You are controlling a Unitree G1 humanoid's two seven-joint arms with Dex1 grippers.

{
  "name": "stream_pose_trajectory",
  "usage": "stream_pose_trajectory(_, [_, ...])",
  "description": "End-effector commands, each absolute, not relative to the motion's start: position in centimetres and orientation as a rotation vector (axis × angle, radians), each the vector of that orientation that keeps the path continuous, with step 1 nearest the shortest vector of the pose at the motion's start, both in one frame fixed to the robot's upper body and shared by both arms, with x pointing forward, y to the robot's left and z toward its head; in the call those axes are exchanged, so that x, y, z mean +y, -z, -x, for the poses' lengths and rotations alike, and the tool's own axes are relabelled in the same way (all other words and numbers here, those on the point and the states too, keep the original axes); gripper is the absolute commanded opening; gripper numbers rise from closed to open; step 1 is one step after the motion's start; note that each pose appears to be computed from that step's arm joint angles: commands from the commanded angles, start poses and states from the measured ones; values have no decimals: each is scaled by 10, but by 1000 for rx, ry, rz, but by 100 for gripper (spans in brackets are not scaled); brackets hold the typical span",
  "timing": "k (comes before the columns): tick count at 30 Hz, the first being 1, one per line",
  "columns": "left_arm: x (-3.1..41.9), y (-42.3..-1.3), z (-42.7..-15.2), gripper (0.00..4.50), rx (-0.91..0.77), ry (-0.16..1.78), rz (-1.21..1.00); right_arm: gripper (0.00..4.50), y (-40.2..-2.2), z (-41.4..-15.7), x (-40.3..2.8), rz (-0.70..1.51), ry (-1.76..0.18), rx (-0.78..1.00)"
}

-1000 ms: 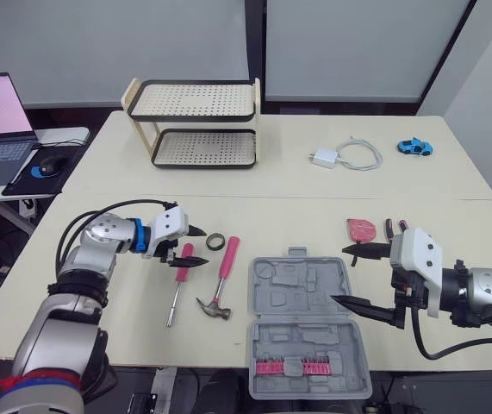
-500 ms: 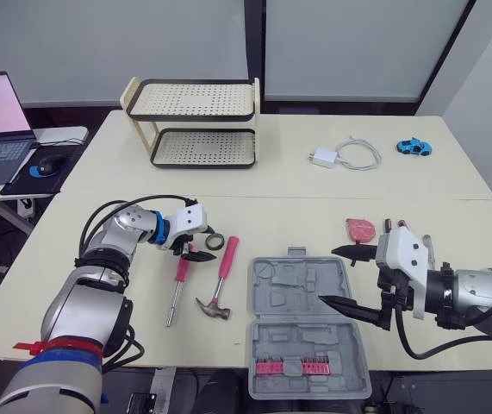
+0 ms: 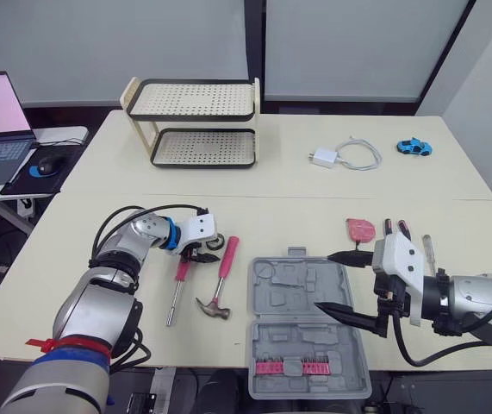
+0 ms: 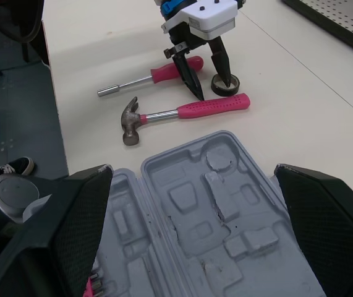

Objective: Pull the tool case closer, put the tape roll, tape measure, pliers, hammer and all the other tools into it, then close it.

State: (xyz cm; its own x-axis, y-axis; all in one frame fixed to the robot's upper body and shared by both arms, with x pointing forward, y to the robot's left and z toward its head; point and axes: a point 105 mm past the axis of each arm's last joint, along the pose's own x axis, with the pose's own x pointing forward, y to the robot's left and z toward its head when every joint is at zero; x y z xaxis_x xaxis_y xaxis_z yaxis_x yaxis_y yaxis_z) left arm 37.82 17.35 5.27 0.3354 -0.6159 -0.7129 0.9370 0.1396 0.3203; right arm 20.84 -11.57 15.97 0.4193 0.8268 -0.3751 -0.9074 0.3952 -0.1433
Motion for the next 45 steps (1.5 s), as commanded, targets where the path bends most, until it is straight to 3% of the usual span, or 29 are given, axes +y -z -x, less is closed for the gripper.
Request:
stream_pose_trajectory(1, [173,-55,-381,147,451,1169,-867,450,-168,-203,-112,373,-1127,214])
stream_pose_trajectory(6, [176,-57,-383,4,452,1157,-890,450,-168,-204,-114,372,-1123,212])
stream_pose_trajectory(10, [176,-69,-385,4,420,1167,-873,450,-168,-204,-114,371,-1123,212])
stream_pose_trajectory(15, [189,-114,-387,4,394,1209,-830,450,-169,-201,-119,391,-1090,213])
stream_pose_trajectory(20, [175,-133,-370,4,400,1340,-737,450,-165,-199,-122,402,-1055,225])
stream_pose_trajectory(25, [119,-130,-330,4,419,1440,-531,450,-157,-199,-121,378,-1023,270])
stream_pose_trajectory(30, [94,-114,-312,4,464,1420,-466,450,-148,-205,-123,407,-968,320])
stream_pose_trajectory(45, [63,-77,-314,4,536,1388,-433,450,-150,-205,-112,390,-987,331])
